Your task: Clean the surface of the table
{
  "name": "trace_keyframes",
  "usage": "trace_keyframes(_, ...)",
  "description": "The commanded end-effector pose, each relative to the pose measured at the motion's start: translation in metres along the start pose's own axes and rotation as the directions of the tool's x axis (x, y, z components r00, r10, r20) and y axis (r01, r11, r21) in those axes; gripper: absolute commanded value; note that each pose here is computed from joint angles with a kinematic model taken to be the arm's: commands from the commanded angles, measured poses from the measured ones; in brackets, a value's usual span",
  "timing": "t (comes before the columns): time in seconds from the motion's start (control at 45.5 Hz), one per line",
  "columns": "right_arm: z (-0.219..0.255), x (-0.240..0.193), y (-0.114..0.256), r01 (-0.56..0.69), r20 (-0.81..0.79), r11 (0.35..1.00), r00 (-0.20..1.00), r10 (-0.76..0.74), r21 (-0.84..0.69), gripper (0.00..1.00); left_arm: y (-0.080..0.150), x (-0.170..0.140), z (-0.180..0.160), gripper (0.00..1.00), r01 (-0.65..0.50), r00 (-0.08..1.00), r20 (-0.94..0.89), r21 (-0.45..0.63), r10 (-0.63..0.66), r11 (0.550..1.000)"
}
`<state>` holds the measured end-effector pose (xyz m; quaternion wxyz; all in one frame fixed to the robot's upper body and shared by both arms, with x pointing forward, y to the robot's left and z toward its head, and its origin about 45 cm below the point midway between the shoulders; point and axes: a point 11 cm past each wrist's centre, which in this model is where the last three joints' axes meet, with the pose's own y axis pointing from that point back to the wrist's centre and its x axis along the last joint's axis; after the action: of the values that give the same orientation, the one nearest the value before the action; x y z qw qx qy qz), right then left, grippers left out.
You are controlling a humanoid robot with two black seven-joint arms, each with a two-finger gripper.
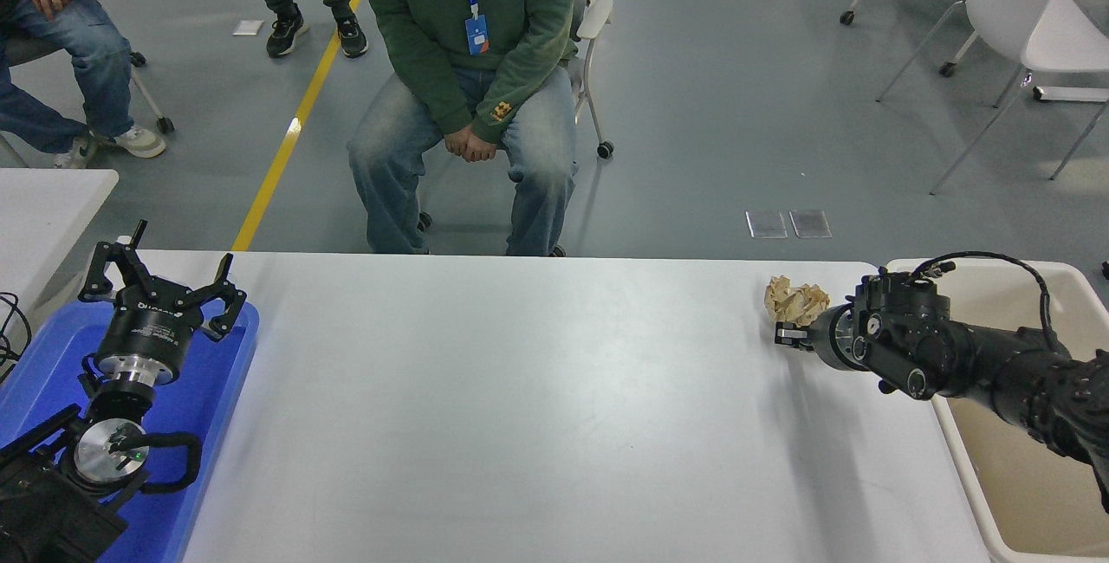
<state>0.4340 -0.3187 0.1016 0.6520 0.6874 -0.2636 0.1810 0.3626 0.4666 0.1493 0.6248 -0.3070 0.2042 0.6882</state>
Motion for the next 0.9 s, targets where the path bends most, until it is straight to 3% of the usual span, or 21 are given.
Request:
trace_keyframes(0.0,0.016,0.006,0.005,-0.009,0.022,1.0,1.0,0.01,-0.018,0.0,0.0,0.0,0.0,1.0,0.0,1.0,0.0,0.0,0.0,1.0)
trace_keyframes(0.879,0.058,0.023,0.069,-0.002,0.214,0.988,0.976,-0.032,0.156,0.0,0.0,0.0,0.0,1.0,0.0,1.0,0.0,0.0,0.0,1.0)
